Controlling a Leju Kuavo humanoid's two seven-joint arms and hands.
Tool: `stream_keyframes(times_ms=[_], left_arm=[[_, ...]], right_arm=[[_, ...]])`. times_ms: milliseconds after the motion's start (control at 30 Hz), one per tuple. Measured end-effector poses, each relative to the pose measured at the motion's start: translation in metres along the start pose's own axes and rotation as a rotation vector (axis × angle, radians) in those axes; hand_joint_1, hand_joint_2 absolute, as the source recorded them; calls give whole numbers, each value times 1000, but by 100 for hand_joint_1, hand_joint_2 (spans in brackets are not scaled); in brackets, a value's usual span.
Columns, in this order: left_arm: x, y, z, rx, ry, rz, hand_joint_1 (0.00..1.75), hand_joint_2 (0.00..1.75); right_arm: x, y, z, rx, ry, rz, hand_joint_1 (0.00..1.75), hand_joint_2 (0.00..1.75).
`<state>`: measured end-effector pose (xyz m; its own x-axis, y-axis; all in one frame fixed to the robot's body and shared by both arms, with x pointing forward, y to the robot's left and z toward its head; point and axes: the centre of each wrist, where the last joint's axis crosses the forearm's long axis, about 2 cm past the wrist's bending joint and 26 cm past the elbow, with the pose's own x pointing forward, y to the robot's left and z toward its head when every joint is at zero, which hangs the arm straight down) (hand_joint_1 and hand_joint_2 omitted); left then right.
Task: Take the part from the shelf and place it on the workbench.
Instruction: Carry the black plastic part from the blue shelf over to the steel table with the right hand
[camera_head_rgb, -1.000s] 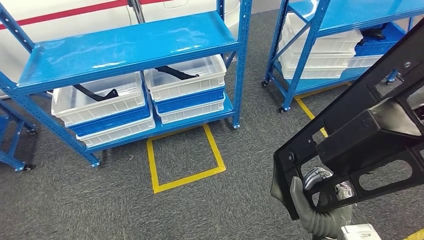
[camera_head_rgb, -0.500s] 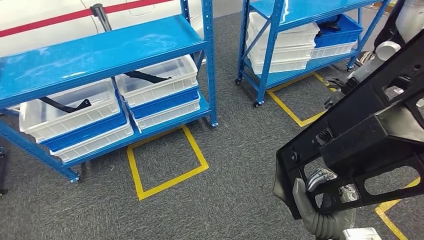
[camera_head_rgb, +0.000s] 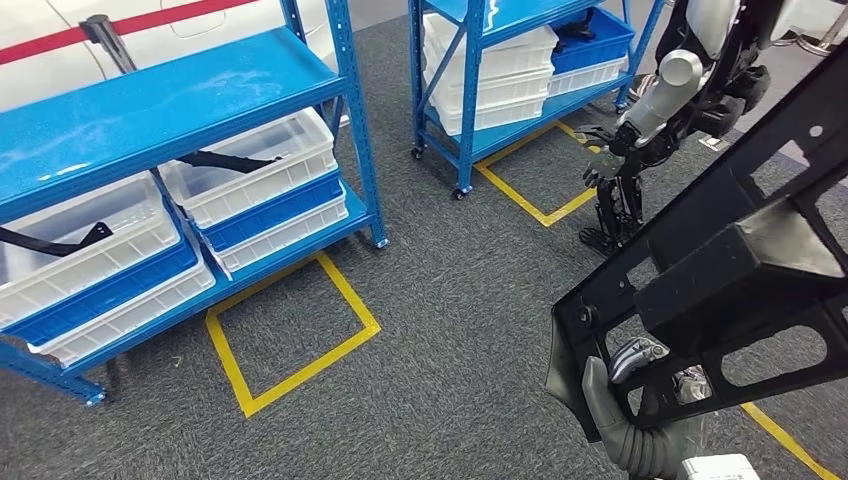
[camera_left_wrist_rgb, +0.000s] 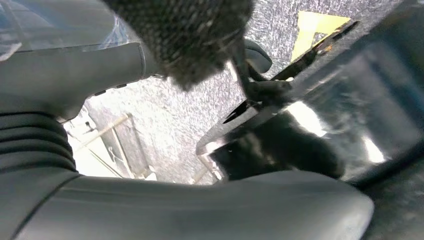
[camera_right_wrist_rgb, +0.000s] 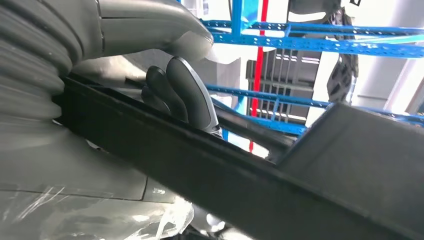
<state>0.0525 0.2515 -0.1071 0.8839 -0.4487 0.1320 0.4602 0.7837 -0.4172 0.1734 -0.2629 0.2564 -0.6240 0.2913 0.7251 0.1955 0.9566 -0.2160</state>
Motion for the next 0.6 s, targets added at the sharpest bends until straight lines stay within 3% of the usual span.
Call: stream_keyframes(times_ms=[600], left_arm=[[-4,1,0,5,-1,-1,0,175]], right_arm=[[3,-1,-1,3,-14,12,175,175]])
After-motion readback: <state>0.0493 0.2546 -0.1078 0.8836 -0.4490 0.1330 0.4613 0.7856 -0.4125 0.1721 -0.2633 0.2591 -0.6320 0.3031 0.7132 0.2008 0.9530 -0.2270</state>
